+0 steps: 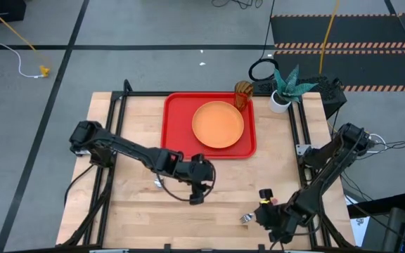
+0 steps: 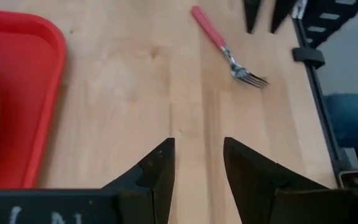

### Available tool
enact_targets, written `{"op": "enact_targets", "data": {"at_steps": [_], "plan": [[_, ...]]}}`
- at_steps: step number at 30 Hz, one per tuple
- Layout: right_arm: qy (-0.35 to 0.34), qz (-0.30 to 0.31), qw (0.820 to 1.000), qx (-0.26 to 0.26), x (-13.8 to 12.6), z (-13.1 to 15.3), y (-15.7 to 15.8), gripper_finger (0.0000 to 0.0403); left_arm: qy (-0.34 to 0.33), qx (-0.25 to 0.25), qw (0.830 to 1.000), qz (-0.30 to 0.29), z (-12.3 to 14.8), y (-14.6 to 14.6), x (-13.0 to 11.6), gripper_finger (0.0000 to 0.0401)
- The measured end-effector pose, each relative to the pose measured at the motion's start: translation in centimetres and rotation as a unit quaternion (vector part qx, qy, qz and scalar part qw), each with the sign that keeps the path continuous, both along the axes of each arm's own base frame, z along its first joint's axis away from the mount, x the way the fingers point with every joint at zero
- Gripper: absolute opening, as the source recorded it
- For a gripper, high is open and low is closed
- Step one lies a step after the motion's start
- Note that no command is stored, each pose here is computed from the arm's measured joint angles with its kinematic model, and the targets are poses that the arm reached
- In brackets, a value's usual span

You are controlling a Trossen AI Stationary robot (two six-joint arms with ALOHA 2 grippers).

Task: Pick and place plate/cup/fork/spoon on tray
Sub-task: Put the pink fork on the red serving tray to the left of the orange plate

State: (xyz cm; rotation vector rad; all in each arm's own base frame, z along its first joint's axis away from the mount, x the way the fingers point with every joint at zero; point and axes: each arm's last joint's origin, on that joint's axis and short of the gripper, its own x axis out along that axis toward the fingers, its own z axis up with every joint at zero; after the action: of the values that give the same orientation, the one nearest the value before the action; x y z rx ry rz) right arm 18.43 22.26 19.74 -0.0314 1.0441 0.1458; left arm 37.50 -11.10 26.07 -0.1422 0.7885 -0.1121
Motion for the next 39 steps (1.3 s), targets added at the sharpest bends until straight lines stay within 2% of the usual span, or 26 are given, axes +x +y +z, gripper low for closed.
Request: {"op": "enact_targets", "data": {"at_steps": [5,10,16,25,35,39], "plan": [[0.027,-0.007,1.0,-0.011,-0.4,-0.2,-0.4,0.0151,-0.011,0.02,0.999,-0.035,0.1,-1.5,-0.4,0.0138],[0.036,0.011,0.999,-0.033,-0.7,-0.9,-0.8,0.0151,-0.037,0.049,0.998,-0.027,0.3,-1.9,-0.3,0.0138],[0.045,0.016,0.998,-0.044,-1.3,-2.9,-1.6,0.0151,-0.045,0.056,0.997,-0.035,0.5,-2.1,-0.3,0.0138],[0.043,0.022,0.999,-0.004,-1.6,-4.5,-1.8,0.0151,-0.046,0.058,0.997,-0.037,0.5,-2.0,-0.3,0.0138],[0.041,0.026,0.999,-0.008,-1.6,-4.5,-1.8,0.0149,-0.053,0.095,0.992,-0.07,0.5,-2.0,-0.2,0.0138],[0.045,0.026,0.999,-0.014,-1.9,-5.0,-2.1,0.0132,-0.053,0.094,0.992,-0.069,0.5,-2.0,-0.2,0.0138]]}}
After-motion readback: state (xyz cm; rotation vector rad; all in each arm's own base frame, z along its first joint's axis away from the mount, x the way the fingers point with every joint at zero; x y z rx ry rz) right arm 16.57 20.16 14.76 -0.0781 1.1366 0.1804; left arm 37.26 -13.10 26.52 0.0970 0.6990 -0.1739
